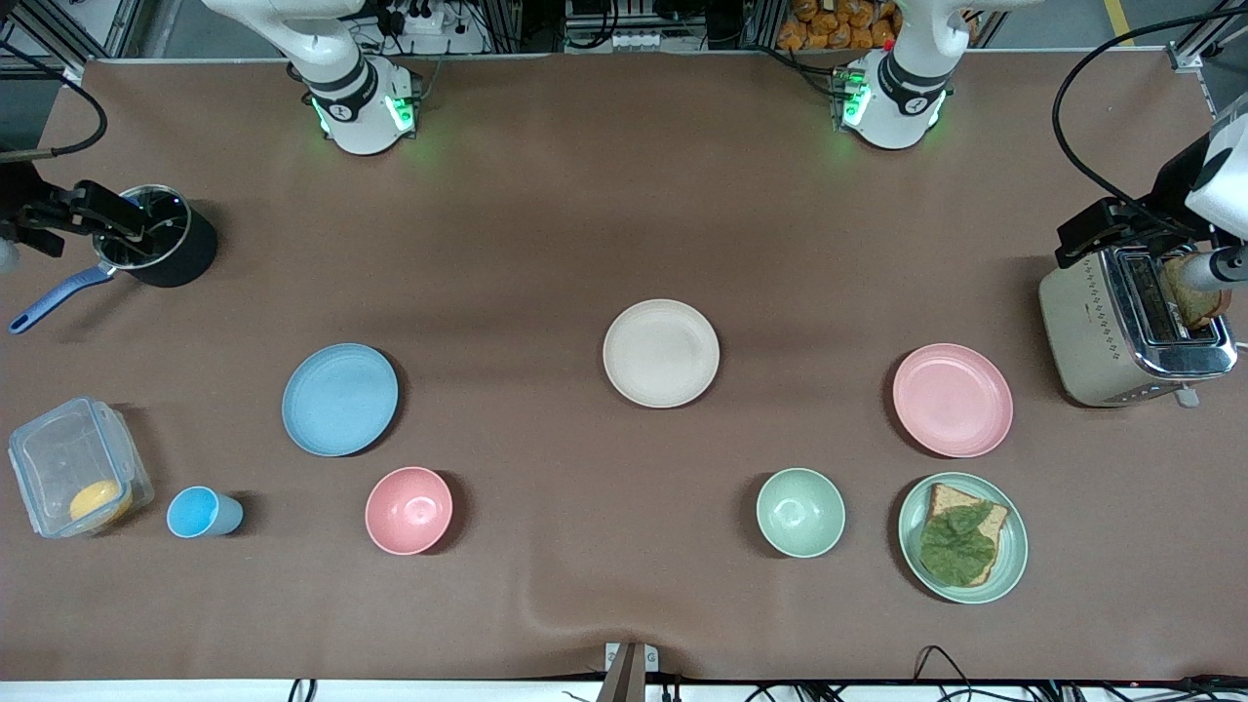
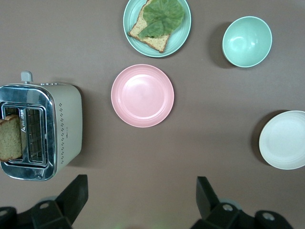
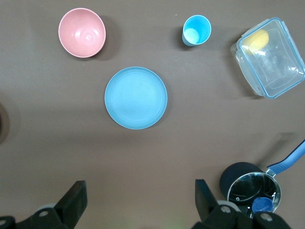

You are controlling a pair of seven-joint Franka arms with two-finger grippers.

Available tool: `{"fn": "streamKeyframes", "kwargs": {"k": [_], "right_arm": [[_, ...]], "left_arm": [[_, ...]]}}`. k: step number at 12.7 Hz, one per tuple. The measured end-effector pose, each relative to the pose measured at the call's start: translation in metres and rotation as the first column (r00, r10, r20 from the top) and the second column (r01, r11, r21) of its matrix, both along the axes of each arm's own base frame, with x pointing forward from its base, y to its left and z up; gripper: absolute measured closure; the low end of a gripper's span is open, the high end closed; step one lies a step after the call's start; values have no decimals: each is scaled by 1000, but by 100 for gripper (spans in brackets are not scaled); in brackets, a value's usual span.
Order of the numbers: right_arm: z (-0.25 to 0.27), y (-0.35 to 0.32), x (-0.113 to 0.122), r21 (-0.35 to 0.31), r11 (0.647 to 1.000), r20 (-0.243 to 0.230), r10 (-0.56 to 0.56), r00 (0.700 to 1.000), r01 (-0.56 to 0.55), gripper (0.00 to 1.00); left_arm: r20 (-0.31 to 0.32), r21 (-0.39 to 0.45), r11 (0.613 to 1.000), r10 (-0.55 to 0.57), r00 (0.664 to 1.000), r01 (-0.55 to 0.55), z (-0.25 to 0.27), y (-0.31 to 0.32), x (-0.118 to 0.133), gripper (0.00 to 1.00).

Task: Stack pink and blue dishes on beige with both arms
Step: 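Reach the right gripper to the blue plate while the left gripper reaches pink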

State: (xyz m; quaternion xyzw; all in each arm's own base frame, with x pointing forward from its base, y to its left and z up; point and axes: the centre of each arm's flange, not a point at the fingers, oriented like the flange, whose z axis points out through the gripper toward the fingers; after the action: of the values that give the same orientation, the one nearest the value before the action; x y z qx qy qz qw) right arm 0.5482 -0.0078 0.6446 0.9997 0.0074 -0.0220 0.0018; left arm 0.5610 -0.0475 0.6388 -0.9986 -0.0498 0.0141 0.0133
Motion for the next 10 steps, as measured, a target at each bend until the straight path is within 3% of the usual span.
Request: {"fn": "streamKeyframes", "kwargs": {"k": [7, 10], "right_arm": [[0, -1, 0, 0, 1000, 0, -1, 1000, 1, 0], [-3, -6, 0, 0, 1000, -8, -11, 1000, 11, 0]], "left_arm": [[-3, 1, 999, 33, 999, -33, -2, 15, 3, 0], [-69, 20, 999, 41, 997, -40, -45, 20, 20, 0]]}}
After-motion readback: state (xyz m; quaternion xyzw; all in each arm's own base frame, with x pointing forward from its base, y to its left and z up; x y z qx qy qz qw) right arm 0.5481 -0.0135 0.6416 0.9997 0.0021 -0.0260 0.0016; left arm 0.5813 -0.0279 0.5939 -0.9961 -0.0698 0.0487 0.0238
